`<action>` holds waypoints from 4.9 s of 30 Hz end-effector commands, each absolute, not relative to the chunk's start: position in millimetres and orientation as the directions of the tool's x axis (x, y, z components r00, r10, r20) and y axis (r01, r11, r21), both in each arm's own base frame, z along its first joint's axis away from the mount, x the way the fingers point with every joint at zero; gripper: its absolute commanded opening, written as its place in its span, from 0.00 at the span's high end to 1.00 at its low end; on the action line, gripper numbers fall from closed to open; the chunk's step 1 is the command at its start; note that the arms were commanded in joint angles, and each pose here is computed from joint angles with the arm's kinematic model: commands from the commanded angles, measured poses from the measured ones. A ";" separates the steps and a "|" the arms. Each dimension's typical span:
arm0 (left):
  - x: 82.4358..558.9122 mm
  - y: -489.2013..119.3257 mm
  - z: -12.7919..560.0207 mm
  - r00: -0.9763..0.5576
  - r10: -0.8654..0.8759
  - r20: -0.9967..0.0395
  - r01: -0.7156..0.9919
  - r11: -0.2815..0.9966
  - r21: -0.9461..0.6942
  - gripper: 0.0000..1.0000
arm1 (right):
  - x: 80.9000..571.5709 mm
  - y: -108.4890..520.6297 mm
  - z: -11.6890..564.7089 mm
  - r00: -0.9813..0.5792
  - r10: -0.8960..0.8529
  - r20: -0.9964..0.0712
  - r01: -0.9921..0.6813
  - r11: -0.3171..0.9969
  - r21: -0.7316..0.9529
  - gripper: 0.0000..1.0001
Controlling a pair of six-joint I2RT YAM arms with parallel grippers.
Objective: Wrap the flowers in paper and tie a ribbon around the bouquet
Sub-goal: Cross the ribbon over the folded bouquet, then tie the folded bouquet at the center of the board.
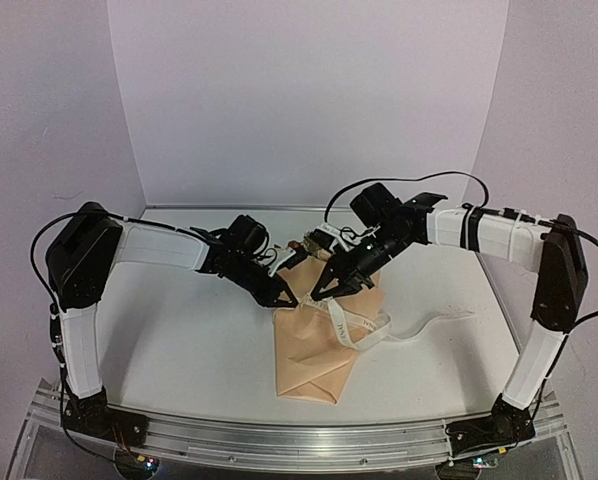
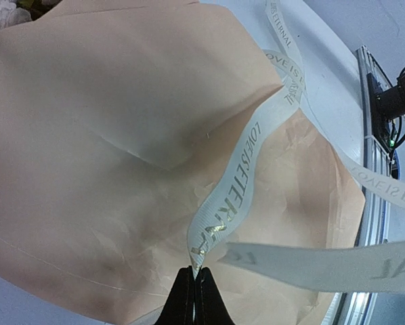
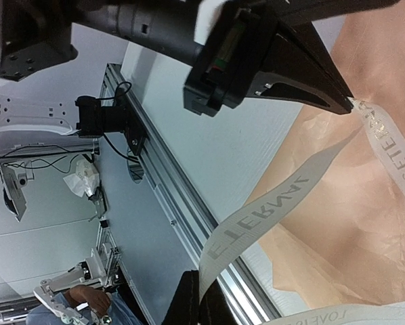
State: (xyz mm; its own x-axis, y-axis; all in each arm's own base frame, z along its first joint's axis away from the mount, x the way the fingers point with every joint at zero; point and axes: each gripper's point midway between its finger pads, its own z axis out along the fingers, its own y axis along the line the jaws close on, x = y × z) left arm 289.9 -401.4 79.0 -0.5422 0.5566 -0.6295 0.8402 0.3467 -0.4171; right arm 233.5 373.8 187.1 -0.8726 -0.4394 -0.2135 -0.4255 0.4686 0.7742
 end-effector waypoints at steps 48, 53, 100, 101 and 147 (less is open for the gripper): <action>295.4 -407.1 122.4 -0.529 0.525 -0.667 0.848 0.302 -0.435 1.00 | 288.1 289.0 90.8 -0.833 -0.275 -0.480 -0.338 0.940 0.048 1.00; 295.6 -407.5 125.2 -0.526 0.522 -0.672 0.850 0.298 -0.433 1.00 | 287.2 297.5 113.4 -0.711 -0.344 -0.614 -0.429 0.903 -0.009 1.00; 286.8 -411.6 120.1 -0.523 0.531 -0.667 0.848 0.243 -0.471 1.00 | 281.5 364.0 68.8 -0.958 -0.090 -0.273 -0.224 0.828 0.514 1.00; 286.5 -412.2 121.7 -0.521 0.530 -0.670 0.849 0.238 -0.472 1.00 | 283.8 366.2 69.8 -0.963 -0.071 -0.261 -0.205 0.822 0.531 1.00; 332.1 -385.0 151.1 -0.463 0.411 -0.785 0.837 0.494 -0.235 0.40 | 349.4 375.8 67.4 -0.935 0.133 -0.328 -0.107 0.776 0.621 1.00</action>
